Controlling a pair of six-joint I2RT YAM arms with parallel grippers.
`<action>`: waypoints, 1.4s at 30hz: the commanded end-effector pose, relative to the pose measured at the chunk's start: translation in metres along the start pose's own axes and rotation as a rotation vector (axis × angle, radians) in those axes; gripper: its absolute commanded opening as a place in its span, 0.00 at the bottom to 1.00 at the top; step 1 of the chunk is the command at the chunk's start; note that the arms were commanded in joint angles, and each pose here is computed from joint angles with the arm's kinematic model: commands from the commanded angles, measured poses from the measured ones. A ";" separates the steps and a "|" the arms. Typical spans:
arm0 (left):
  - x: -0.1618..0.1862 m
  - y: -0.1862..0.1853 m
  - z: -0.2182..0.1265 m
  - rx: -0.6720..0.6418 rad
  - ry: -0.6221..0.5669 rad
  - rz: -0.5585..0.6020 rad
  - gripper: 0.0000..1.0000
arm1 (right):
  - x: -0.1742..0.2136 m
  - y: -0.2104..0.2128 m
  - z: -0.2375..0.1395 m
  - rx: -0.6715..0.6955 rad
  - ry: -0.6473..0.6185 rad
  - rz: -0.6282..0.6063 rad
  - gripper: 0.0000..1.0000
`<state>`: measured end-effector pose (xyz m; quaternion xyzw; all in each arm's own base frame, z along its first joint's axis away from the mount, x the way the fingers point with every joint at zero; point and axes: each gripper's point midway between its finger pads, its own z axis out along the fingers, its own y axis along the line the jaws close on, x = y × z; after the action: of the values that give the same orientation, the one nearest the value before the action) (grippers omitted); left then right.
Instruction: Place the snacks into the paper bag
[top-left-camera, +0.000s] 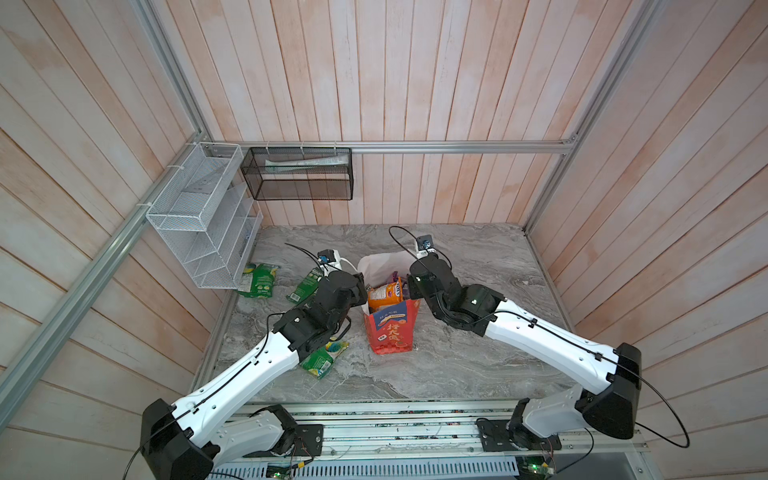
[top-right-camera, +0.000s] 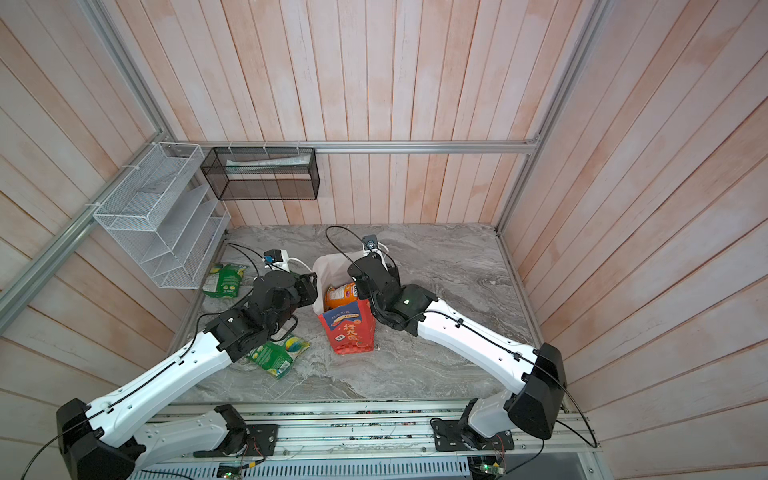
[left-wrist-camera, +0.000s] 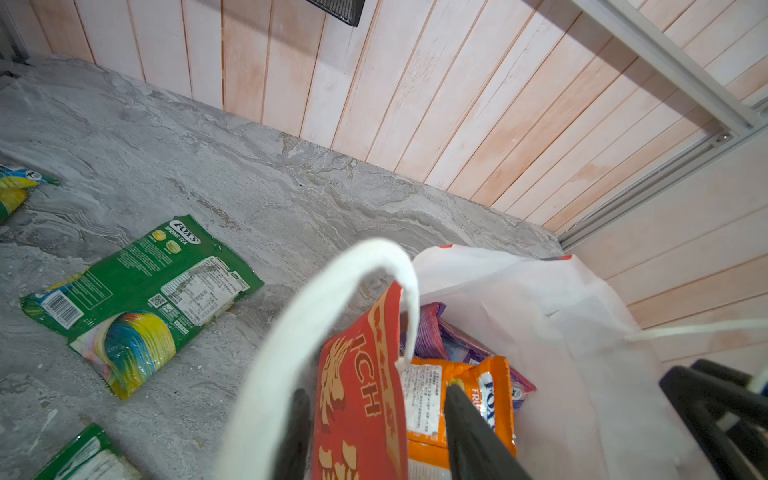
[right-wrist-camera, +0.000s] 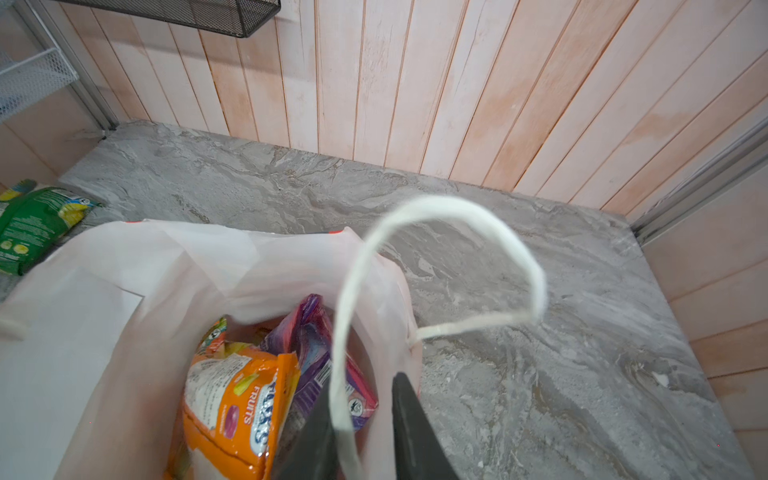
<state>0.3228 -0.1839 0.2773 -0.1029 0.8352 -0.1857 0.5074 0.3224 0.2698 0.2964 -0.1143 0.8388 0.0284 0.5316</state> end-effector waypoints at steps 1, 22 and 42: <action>-0.021 -0.009 -0.001 0.002 -0.054 -0.010 0.32 | -0.009 -0.010 -0.010 0.013 -0.046 0.017 0.05; -0.064 -0.135 0.009 0.371 0.034 -0.029 0.00 | -0.054 -0.063 -0.058 -0.190 -0.251 0.239 0.00; -0.052 -0.120 -0.008 0.415 0.019 -0.041 0.00 | -0.036 -0.064 -0.040 -0.256 -0.179 0.278 0.00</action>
<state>0.3450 -0.2757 0.3453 -0.0111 0.8133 -0.3299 0.4792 0.3138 0.2052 0.3220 -0.0835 0.8150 0.1811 0.5440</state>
